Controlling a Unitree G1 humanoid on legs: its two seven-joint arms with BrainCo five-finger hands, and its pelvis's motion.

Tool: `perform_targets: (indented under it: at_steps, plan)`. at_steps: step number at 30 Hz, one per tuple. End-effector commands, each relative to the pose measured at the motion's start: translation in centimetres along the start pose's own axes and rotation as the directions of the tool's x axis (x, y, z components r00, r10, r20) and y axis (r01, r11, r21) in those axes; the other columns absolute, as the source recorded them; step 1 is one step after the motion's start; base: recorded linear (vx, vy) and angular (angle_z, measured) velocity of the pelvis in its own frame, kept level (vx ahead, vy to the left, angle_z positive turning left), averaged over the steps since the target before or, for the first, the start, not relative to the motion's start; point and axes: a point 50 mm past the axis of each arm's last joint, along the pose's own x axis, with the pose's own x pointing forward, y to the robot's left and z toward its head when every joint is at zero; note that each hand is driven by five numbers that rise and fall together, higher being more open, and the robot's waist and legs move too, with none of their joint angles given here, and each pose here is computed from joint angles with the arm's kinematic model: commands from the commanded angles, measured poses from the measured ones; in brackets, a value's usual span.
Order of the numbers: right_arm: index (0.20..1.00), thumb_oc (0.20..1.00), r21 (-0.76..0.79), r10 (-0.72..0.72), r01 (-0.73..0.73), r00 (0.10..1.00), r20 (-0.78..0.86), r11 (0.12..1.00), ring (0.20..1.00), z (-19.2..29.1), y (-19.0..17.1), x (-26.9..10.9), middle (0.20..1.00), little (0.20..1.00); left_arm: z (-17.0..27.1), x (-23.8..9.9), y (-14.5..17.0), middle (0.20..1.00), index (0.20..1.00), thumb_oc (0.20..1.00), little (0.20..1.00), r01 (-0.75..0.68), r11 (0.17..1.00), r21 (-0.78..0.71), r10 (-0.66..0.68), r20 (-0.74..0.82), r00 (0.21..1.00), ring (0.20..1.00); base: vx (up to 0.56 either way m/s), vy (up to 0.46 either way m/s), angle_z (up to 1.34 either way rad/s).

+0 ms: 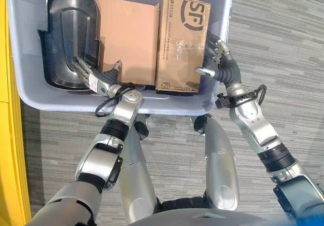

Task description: Move parts from the plastic box to the shelf.

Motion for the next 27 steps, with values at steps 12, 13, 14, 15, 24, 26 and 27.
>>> perform_targets:
  at_steps: [12,13,14,15,24,26,27]
  plan:
    - [1.000,1.000,0.022,0.015,-0.017,0.998,0.064,1.000,1.000,1.5,-0.4,-0.5,1.000,1.000,8.6,-6.7,-2.4,1.000,1.000,1.000,1.000,0.535,0.841,-0.077,-0.420,0.531,0.736,1.000,0.00,0.027,-0.07]
    - [1.000,1.000,0.022,0.018,-0.019,0.998,0.066,1.000,1.000,1.5,-0.3,-0.5,1.000,1.000,8.9,-6.9,-2.3,1.000,1.000,1.000,1.000,0.542,0.834,-0.100,-0.416,0.531,0.738,1.000,0.01,0.012,-0.06]
    - [1.000,1.000,0.018,0.020,-0.022,0.997,0.069,1.000,1.000,1.6,-0.3,-0.5,1.000,1.000,9.2,-7.0,-2.2,1.000,1.000,1.000,1.000,0.550,0.827,-0.121,-0.412,0.534,0.738,1.000,0.01,0.009,-0.05]
    - [1.000,1.000,0.016,0.026,-0.027,0.997,0.070,1.000,1.000,1.7,-0.3,-0.5,1.000,1.000,9.4,-7.1,-2.0,1.000,1.000,1.000,1.000,0.551,0.822,-0.142,-0.406,0.534,0.742,1.000,0.00,0.000,0.00]
    - [1.000,1.000,0.014,0.050,-0.051,0.996,0.080,0.999,1.000,2.0,-0.3,-0.7,1.000,1.000,9.8,-7.1,-1.4,1.000,1.000,1.000,1.000,0.523,0.833,-0.182,-0.377,0.506,0.776,1.000,0.00,0.001,-0.04]
    - [1.000,1.000,0.008,0.055,-0.056,0.995,0.085,0.998,1.000,2.1,-0.2,-0.6,1.000,1.000,9.7,-6.8,-1.2,1.000,1.000,1.000,1.000,0.497,0.849,-0.181,-0.352,0.508,0.786,1.000,0.00,0.000,-0.02]
    - [1.000,1.000,0.004,0.059,-0.059,0.994,0.088,0.998,1.000,2.1,-0.2,-0.6,1.000,1.000,9.6,-6.7,-1.1,1.000,1.000,1.000,1.000,0.482,0.857,-0.181,-0.335,0.515,0.789,1.000,0.00,0.000,0.00]
